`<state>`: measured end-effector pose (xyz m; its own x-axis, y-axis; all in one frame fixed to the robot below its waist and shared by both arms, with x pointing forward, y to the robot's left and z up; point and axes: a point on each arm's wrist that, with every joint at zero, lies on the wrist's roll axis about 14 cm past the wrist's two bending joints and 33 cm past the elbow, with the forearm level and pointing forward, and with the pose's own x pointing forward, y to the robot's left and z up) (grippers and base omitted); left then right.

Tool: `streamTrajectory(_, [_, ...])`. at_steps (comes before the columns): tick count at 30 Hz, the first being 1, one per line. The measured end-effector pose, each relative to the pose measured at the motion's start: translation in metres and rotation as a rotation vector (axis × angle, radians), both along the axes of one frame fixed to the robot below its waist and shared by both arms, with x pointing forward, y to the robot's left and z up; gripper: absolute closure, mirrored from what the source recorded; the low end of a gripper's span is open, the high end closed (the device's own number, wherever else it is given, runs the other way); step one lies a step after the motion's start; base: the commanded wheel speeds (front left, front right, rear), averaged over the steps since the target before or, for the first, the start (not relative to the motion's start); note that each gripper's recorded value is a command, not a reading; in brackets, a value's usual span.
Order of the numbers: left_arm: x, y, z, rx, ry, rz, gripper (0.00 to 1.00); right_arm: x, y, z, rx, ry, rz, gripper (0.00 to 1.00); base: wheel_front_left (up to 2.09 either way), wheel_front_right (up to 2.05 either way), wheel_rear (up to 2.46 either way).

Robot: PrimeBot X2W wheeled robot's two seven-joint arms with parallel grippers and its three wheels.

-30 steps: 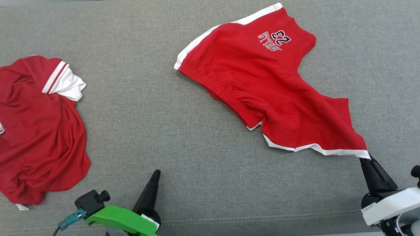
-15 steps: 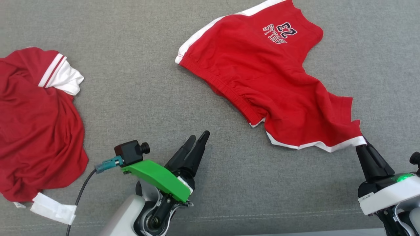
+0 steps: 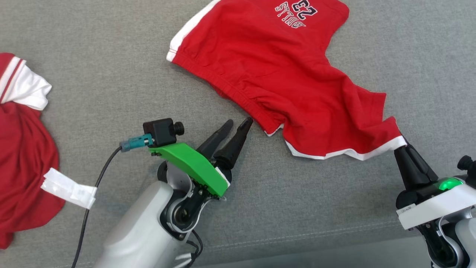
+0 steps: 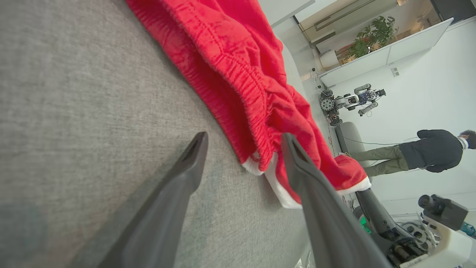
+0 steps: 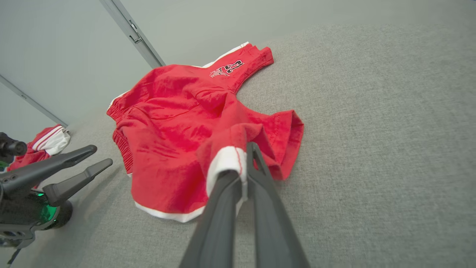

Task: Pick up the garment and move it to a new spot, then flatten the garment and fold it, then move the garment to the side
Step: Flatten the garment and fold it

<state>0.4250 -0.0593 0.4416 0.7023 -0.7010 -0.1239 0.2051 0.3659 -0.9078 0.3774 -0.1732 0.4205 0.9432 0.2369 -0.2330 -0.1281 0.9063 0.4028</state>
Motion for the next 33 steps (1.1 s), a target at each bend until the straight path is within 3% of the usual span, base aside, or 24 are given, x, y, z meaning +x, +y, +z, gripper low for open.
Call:
streamTrajectory(14, [0.007, -0.034, -0.021, 0.079, -0.011, -0.153, 0.0, -0.007, -0.022, -0.014, -0.018, 0.047, -0.092, 1.0, 0.0, 0.0, 0.0])
streamTrajectory(22, [-0.009, -0.039, -0.025, 0.129, -0.002, -0.23, 0.0, -0.009, -0.022, -0.013, -0.016, 0.038, -0.096, 1.0, 0.0, 0.0, 0.0])
streamTrajectory(33, [-0.017, -0.039, -0.026, 0.116, 0.039, -0.244, 0.0, -0.007, -0.015, -0.012, -0.009, 0.033, -0.069, 1.0, 0.0, 0.0, 0.0])
